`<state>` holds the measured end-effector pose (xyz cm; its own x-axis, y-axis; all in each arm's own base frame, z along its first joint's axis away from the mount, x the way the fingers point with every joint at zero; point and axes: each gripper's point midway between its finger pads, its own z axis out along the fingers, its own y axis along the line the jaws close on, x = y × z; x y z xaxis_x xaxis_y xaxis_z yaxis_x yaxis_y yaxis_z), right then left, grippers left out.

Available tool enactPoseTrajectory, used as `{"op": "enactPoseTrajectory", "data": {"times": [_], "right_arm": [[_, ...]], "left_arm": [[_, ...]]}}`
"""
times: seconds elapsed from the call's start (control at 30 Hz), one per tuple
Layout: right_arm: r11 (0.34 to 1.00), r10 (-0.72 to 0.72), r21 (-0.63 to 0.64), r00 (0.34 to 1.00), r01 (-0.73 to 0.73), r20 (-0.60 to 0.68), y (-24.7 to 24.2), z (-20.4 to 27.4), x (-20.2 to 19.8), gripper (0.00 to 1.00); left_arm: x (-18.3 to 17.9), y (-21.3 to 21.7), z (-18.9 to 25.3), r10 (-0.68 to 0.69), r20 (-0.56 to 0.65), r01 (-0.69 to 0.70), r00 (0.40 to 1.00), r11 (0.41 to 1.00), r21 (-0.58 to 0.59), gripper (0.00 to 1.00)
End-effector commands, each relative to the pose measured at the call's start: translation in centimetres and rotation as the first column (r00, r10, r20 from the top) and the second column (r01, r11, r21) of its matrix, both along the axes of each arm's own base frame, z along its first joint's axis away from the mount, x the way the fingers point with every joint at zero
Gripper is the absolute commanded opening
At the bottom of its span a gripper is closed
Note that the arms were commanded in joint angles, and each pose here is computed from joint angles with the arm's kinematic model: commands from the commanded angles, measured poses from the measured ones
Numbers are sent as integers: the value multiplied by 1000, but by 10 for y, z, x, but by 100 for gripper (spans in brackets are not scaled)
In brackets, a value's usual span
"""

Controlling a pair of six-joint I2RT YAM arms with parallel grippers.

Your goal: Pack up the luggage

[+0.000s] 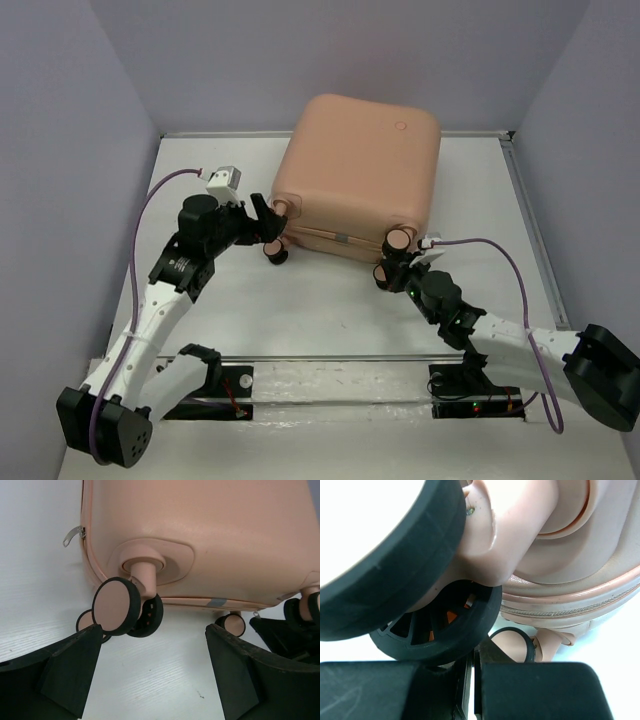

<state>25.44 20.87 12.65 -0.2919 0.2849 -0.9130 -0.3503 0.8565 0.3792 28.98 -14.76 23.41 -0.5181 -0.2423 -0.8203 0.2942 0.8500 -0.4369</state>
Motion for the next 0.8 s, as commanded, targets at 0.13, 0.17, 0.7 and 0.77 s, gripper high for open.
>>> {"op": "enactPoseTrajectory", "data": {"times": [0.13,0.17,0.7,0.77], "right_arm": [[991,65,107,995,-74,81,22,41,0,7],[991,68,107,994,-77,83,22,42,0,7],[987,109,108,992,-116,69,36,37,-2,7],[987,111,108,991,-118,74,38,39,0,7]], "left_arm": [[-2,-21,15,-91,5,92,996,992,-87,98],[0,-20,12,-86,0,86,996,994,-74,98],[20,-43,-16,-151,-64,147,987,987,-59,64],[21,-44,-16,-155,-65,152,986,987,-59,49]]}}
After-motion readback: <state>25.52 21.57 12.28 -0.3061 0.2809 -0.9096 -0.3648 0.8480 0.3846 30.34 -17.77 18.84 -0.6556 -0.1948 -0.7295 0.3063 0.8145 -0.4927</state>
